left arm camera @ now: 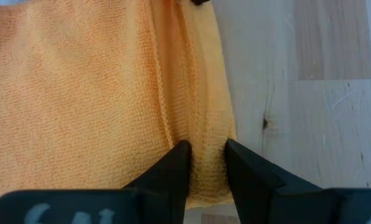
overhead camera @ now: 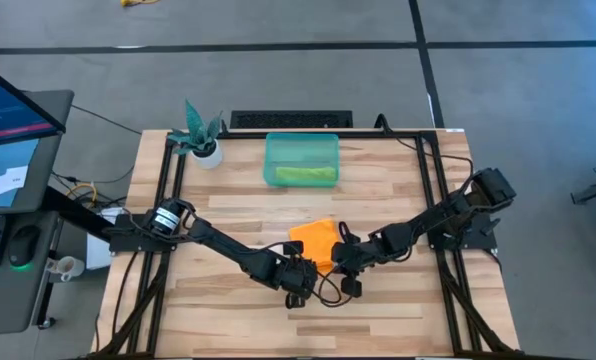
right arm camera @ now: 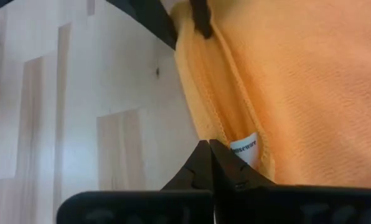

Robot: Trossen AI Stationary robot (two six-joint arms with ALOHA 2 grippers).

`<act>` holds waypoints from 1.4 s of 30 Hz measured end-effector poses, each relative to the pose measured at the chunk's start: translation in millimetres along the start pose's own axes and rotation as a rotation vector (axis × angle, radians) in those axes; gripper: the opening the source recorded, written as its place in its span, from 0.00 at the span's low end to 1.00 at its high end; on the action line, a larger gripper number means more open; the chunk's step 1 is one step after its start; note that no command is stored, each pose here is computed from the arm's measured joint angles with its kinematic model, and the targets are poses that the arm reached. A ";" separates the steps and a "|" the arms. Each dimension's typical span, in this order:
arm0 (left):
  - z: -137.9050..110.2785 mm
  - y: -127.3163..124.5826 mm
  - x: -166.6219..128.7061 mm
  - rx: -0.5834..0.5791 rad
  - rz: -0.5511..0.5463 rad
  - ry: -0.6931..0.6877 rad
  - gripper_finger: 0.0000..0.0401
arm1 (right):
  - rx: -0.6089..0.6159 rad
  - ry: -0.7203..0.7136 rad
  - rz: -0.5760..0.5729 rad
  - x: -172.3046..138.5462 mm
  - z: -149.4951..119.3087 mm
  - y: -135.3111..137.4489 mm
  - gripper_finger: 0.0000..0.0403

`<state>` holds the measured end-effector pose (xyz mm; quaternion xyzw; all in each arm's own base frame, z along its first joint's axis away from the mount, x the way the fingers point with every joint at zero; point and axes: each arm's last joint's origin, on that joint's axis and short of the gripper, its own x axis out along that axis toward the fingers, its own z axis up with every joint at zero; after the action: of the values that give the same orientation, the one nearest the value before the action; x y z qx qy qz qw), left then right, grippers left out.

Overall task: Roll microfiber towels into tight, uniform cylinder then place into a basket
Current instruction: Roll the orange towel

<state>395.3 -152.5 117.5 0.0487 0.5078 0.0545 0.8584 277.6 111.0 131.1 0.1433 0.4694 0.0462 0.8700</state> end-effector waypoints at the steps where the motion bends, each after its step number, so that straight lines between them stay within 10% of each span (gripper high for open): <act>1: 0.0 0.0 0.0 0.000 0.000 0.000 0.24 | 0.002 0.000 -0.002 0.1 0.3 -0.9 0.01; 32: -9.3 -11.8 -46.7 0.075 0.167 -0.014 0.24 | 0.103 0.034 -0.131 10.8 -3.8 -16.5 0.03; 42: -1.2 -40.3 -61.8 0.190 0.194 -0.225 0.24 | 0.106 0.036 -0.131 11.1 -4.3 -16.7 0.02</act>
<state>366.5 -201.2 164.9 0.1840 0.4044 0.0830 0.8920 279.4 98.3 115.1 0.1574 0.4950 -0.0332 0.8539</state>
